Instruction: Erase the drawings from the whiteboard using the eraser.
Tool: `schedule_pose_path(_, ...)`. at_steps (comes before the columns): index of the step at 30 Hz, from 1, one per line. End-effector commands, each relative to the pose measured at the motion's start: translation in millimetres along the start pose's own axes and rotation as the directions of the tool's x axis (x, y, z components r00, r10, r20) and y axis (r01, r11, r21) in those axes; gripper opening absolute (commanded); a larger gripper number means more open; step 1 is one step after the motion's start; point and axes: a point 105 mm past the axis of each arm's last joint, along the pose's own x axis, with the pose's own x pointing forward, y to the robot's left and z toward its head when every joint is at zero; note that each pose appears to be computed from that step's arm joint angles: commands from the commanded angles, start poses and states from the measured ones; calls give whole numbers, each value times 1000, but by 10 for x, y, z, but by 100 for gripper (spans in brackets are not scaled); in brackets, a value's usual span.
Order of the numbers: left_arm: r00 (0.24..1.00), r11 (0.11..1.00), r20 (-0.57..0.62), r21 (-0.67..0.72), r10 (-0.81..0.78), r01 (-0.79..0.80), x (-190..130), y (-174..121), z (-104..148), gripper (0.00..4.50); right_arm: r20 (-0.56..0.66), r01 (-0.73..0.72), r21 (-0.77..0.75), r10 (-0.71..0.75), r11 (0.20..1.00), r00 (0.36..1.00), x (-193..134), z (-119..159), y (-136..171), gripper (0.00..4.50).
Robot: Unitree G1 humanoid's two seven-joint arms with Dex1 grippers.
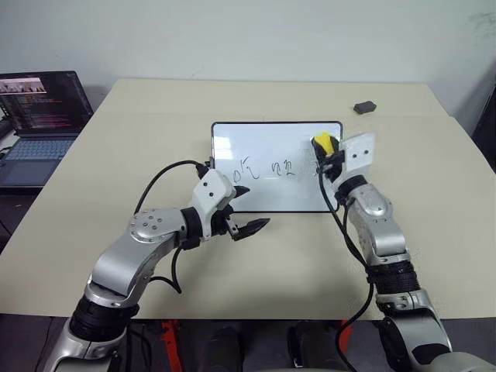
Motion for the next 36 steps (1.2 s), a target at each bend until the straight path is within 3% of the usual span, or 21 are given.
schedule_pose_path(1, 999, 999, 33, 40, -5, 4, -2, 11, 136, 450, -32, 24, -36, -25, 999, 999, 16, -53, -63, 116)
schedule_pose_path(6, 999, 999, 48, 41, -15, 13, 40, 31, 204, 450, -168, -12, -47, 4, 999, 986, -60, -351, -31, 115)
schedule_pose_path(13, 998, 999, 66, 52, -8, 4, 112, 94, 268, 450, -380, -115, -11, 102, 993, 919, -367, -864, 237, 115)
schedule_pose_path(19, 998, 999, 62, 52, -4, 1, 139, 117, 253, 450, -451, -118, 44, 125, 992, 884, -506, -1005, 327, 115)
schedule_pose_path(23, 999, 999, 45, 35, 17, -18, 125, 162, 191, 450, -420, -141, 65, 155, 988, 894, -497, -875, 382, 115)
schedule_pose_path(30, 998, 998, 3, 12, 60, -60, 74, 233, 36, 450, -180, -255, 39, 258, 966, 949, -368, -80, 497, 114)
schedule_pose_path(36, 992, 993, 48, -17, 117, -117, 40, 261, 84, 450, -70, -249, 0, 249, 968, 966, -391, 281, 336, 114)
